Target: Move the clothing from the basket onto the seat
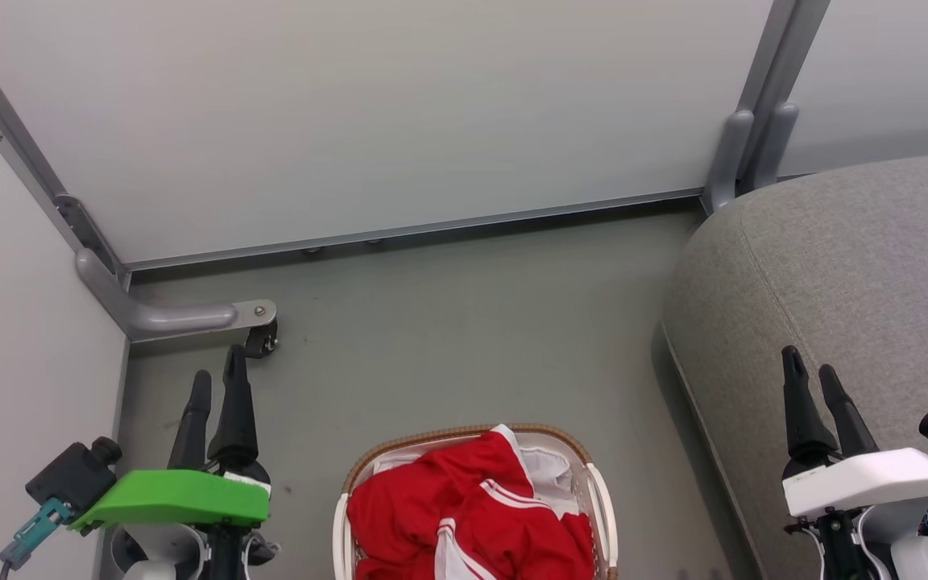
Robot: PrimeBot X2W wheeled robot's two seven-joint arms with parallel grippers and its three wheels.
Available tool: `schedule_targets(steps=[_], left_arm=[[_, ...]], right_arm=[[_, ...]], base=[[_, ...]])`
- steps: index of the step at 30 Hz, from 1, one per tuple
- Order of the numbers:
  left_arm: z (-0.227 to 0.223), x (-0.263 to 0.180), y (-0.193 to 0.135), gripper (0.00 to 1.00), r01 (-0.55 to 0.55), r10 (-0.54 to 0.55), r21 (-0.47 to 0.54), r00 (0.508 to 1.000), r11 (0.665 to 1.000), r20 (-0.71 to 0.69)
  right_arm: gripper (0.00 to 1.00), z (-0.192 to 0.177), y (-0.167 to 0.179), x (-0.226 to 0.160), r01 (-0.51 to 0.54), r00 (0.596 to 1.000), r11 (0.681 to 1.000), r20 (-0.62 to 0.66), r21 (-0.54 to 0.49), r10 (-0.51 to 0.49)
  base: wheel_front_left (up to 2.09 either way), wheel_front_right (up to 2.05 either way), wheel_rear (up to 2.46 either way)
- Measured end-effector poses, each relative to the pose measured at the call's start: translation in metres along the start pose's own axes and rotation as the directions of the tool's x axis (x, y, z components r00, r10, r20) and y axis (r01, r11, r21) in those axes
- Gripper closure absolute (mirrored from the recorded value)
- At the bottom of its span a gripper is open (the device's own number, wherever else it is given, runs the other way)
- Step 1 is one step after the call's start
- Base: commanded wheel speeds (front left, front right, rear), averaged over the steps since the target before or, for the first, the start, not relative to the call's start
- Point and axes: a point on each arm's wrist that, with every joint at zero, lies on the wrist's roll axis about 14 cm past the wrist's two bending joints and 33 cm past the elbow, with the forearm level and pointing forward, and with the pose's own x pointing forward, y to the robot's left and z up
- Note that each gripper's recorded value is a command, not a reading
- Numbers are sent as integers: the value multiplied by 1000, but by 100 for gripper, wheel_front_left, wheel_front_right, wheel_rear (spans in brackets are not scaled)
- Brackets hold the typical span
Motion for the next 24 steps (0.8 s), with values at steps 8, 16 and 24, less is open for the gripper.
schedule_targets(steps=[8,16,24], left_arm=[[-8,-5,6,0,-13,15,122,1000,992,-20],[-18,-10,11,0,-12,24,237,999,971,-48],[-25,-13,15,0,-6,26,307,998,952,-63]], right_arm=[[0,-3,-2,-2,-2,1000,995,-5,-100,2],[0,-6,0,-3,-18,1000,982,-11,-188,16],[0,-11,1,-4,-34,999,961,-22,-275,29]], base=[[0,0,0],[0,0,0],[0,0,0]])
